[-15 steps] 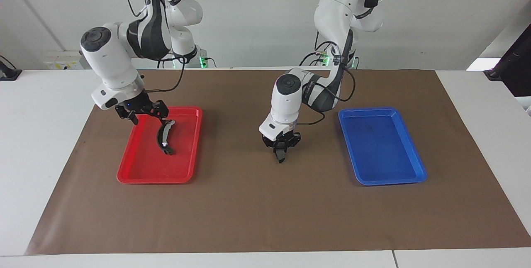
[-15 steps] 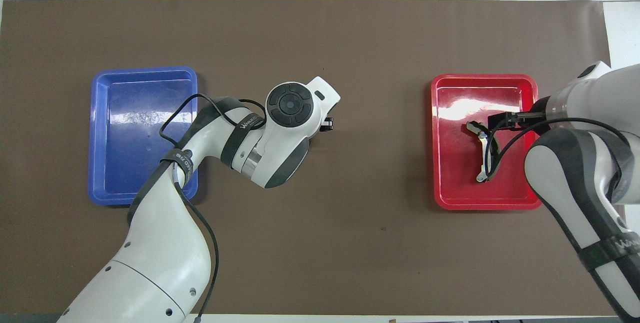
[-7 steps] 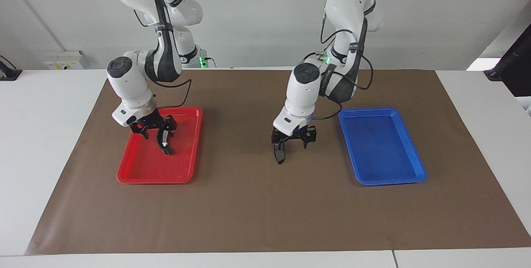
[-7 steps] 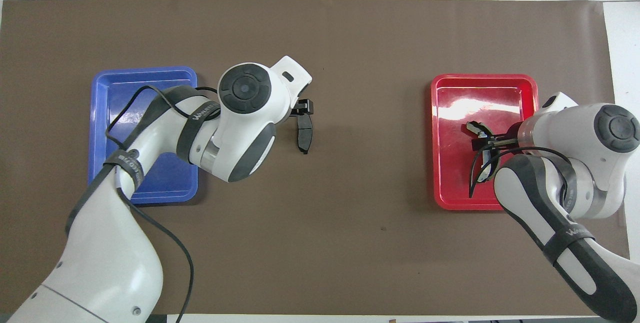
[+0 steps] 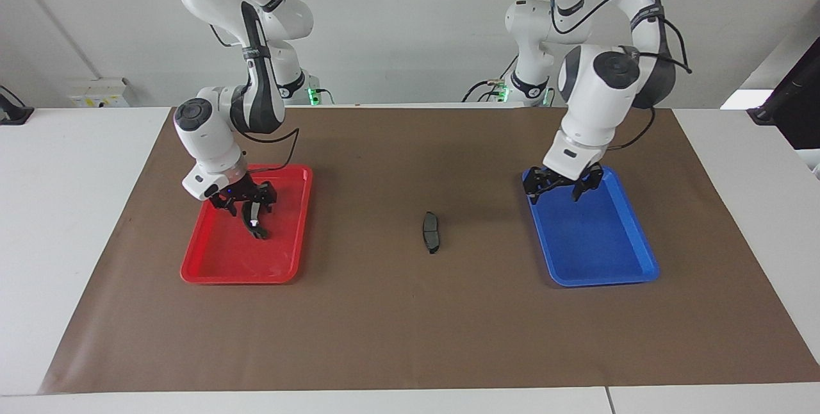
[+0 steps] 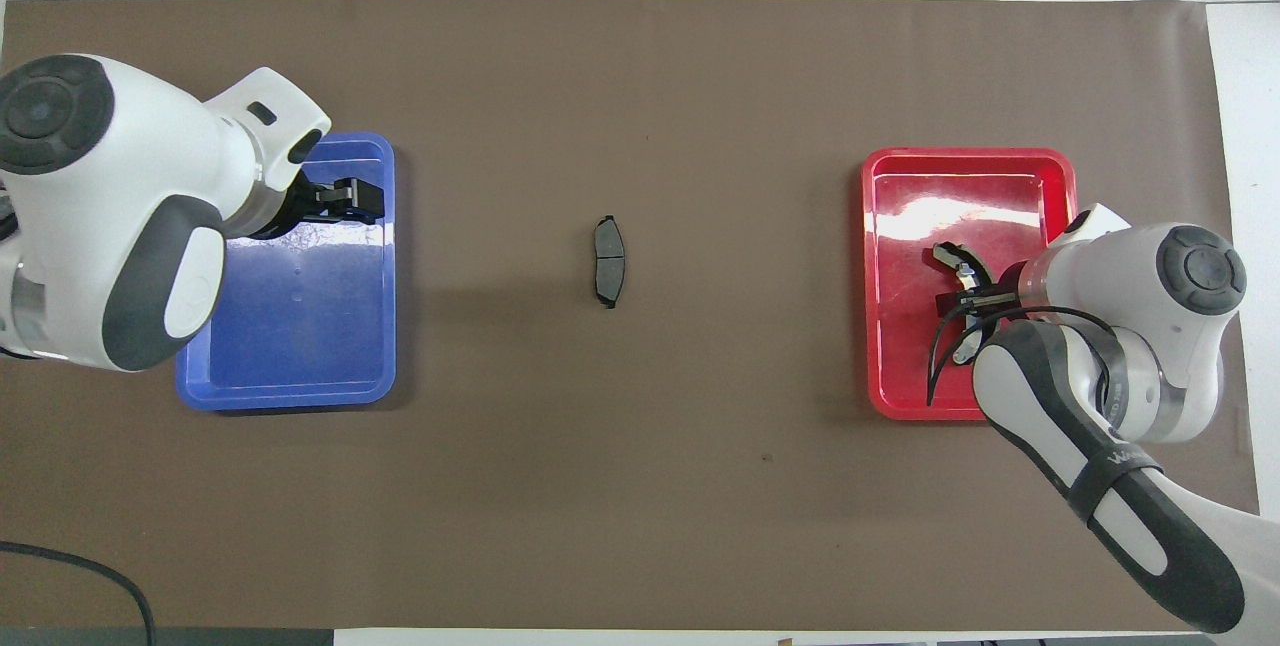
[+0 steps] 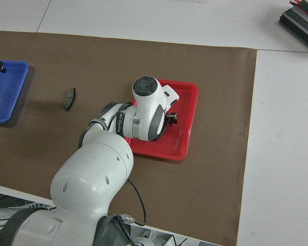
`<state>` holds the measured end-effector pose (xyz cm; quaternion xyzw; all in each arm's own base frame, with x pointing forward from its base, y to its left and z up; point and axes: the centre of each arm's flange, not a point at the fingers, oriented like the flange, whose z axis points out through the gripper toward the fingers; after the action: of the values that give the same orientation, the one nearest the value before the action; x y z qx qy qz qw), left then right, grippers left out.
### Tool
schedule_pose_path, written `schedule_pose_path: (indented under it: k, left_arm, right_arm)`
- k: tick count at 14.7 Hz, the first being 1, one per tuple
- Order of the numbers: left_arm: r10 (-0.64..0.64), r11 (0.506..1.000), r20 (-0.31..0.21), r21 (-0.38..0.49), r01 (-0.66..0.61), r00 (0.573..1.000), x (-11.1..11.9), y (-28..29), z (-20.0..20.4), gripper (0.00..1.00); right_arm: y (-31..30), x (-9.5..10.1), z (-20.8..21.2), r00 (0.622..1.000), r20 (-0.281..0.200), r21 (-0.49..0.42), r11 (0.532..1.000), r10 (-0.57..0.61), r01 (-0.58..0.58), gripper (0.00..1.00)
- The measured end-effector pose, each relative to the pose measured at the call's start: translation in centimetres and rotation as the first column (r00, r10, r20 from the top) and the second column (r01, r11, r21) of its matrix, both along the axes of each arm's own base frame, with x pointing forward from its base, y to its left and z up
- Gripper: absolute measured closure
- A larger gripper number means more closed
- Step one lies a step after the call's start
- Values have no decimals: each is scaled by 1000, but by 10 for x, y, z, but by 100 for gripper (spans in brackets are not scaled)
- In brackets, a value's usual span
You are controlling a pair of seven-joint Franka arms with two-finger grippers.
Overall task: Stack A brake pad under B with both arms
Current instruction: 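Withdraw the left gripper while the right gripper grasps the curved pad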
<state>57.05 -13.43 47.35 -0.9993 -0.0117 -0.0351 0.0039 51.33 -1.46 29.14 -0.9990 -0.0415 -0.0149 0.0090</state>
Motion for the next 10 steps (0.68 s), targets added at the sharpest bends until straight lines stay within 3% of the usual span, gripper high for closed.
schedule_pose_path:
  k: [1,2,4,5,8,10]
  left_arm:
    - [26,1000,-1,0,-26,1000,-1,21,11,0]
    - [48,999,-1,1,-48,999,-3,40,22,0]
    - [39,999,-14,7,-39,999,-10,80,48,0]
    - [12,1000,-27,11,-12,1000,-13,96,63,0]
    - [-47,999,-46,16,47,998,-16,133,112,0]
    - [-62,998,-64,4,63,996,-18,143,133,0]
  right_arm:
    - [0,0,0,1000,0,0,1000,1,-1,18]
    - [0,0,0,1000,1,0,1000,2,-2,26]
    - [1,1,1,1000,2,1,1000,0,0,51]
    - [1,1,1,1000,2,2,1000,-8,8,57]
    - [2,6,8,1000,-13,4,1000,-17,17,57]
    - [12,19,27,999,-27,7,999,-35,35,57]
